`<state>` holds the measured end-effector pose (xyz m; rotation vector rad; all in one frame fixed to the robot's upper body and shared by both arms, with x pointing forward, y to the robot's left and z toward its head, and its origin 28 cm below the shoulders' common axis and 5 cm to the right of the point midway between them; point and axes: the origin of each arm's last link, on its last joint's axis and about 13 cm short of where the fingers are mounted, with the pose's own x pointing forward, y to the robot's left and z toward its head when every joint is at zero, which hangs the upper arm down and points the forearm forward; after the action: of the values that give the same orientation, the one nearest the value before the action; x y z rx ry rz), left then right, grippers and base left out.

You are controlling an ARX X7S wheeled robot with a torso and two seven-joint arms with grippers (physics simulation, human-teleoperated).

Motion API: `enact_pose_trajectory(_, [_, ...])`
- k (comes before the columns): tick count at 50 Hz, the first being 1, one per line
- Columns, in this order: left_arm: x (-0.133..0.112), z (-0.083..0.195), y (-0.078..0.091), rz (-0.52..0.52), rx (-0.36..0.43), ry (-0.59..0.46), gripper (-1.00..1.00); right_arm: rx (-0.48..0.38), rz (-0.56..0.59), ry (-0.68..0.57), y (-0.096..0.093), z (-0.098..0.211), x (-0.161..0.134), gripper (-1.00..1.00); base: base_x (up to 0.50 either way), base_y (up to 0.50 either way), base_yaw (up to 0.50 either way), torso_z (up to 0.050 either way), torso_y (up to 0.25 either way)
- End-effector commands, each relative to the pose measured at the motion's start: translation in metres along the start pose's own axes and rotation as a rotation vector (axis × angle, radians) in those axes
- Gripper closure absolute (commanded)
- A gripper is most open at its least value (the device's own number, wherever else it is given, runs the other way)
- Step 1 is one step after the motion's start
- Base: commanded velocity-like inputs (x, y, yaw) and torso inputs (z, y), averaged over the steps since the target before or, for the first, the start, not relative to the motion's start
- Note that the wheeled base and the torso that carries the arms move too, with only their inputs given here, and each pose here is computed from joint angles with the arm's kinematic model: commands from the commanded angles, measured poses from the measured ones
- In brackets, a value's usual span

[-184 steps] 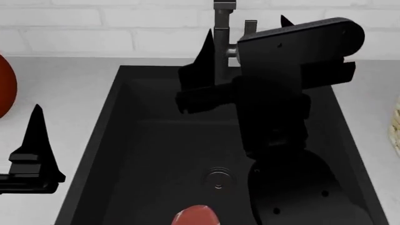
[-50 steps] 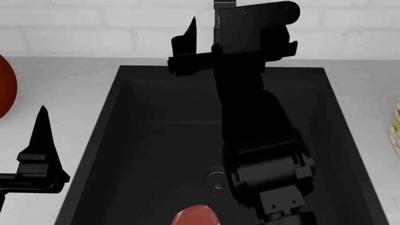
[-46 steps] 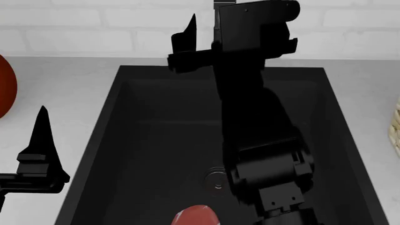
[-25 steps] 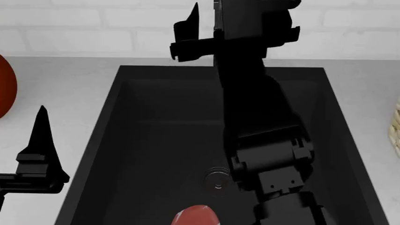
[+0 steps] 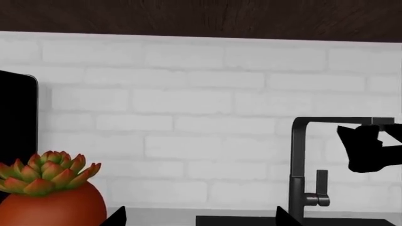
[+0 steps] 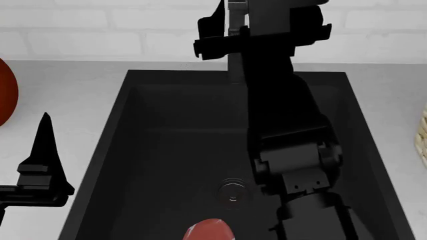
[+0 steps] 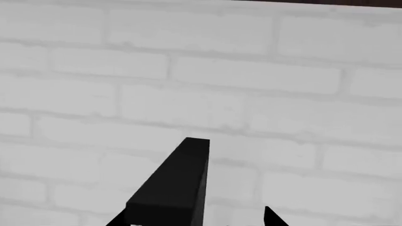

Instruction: Turn the sink spout to the right.

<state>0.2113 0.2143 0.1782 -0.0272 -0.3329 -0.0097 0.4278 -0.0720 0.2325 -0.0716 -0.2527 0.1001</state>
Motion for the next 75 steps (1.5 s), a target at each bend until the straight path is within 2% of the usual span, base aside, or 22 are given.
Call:
enact_pose_trajectory(1, [0.0,0.001,0.0,-0.001,-0.002,-0.008,-1.0,-0.009,-0.022,0.006,-0.005,-0.001,-0.003,-1.0,0.0,0.0,0.0,0.0,0.0])
enact_pose_trajectory(29, [-0.001,0.001,0.0,0.0,-0.002,-0.007,-1.0,-0.042,-0.077,0.0,-0.017,0.009,-0.015,-1.0,0.0,0.0,0.0,0.0,0.0])
enact_pose_trajectory(75, [-0.001,0.001,0.0,0.001,0.009,-0.014,-1.0,-0.064,-0.133,0.004,-0.032,0.008,-0.014,-1.0,0.0,0.0,0.0,0.0,0.0])
